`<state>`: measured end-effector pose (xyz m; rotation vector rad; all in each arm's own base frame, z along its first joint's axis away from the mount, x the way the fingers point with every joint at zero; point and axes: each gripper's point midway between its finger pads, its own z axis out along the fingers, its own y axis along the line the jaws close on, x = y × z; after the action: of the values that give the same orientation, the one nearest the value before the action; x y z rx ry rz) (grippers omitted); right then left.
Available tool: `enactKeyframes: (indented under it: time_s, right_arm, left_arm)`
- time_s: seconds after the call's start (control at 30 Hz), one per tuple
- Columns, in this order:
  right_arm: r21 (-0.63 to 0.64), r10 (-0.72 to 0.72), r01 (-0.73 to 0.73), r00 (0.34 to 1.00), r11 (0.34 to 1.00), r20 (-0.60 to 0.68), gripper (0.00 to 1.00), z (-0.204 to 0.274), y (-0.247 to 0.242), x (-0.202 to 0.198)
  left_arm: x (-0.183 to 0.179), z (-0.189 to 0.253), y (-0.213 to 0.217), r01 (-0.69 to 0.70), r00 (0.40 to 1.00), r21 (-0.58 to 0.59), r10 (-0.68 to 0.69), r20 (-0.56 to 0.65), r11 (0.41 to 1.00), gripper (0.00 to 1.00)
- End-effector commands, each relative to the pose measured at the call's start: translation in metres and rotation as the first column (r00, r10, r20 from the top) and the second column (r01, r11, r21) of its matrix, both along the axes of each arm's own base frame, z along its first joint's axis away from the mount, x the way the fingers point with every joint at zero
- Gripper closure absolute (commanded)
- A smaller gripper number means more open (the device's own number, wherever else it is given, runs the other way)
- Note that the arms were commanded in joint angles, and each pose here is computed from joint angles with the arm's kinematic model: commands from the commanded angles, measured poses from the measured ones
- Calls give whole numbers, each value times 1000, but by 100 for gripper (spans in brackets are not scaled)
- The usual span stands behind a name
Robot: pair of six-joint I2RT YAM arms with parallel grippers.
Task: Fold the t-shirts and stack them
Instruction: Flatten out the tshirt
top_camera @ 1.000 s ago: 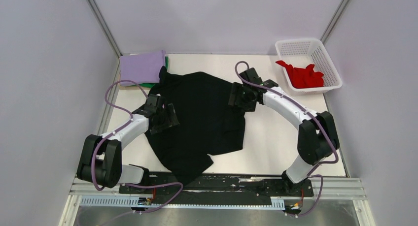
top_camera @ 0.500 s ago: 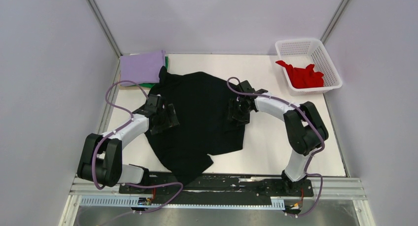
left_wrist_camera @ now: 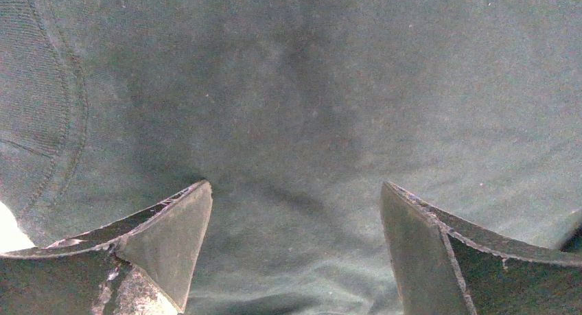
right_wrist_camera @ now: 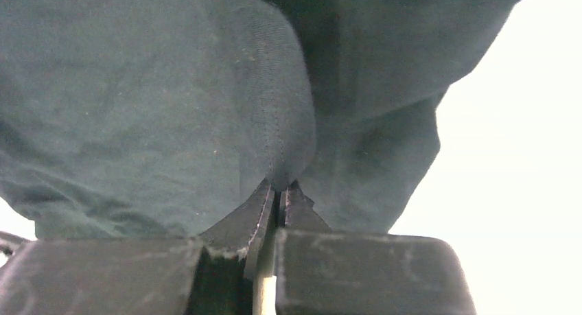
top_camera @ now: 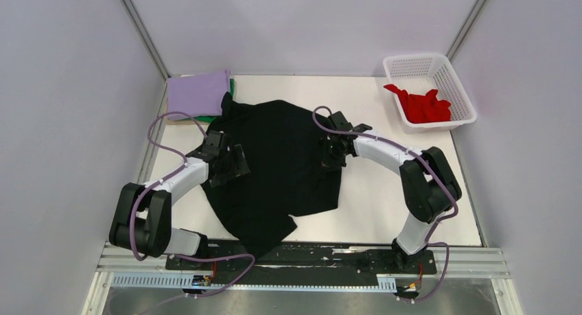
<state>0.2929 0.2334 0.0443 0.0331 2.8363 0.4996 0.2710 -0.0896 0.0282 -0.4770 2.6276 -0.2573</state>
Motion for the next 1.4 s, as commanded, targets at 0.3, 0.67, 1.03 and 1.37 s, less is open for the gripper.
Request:
enactKeyframes:
  time_s: [0.3, 0.67, 1.03, 1.37]
  right_arm:
    - [-493, -572, 512, 820, 703, 36, 98, 25, -198, -68]
    - [-362, -751, 763, 626, 535, 211, 7, 53, -248, -29]
    - [239, -384, 334, 901, 912, 203, 0, 51, -93, 78]
    - [51, -490, 488, 857, 871, 160, 0, -19, -139, 125]
  left_arm:
    - [8, -20, 1, -54, 996, 20, 55, -75, 998, 0]
    - [31, -24, -6, -7, 991, 38, 12, -135, 999, 0]
    - [95, -37, -43, 32, 986, -67, -42, -163, 997, 0]
    - [183, -46, -77, 68, 989, -117, -83, -124, 991, 0]
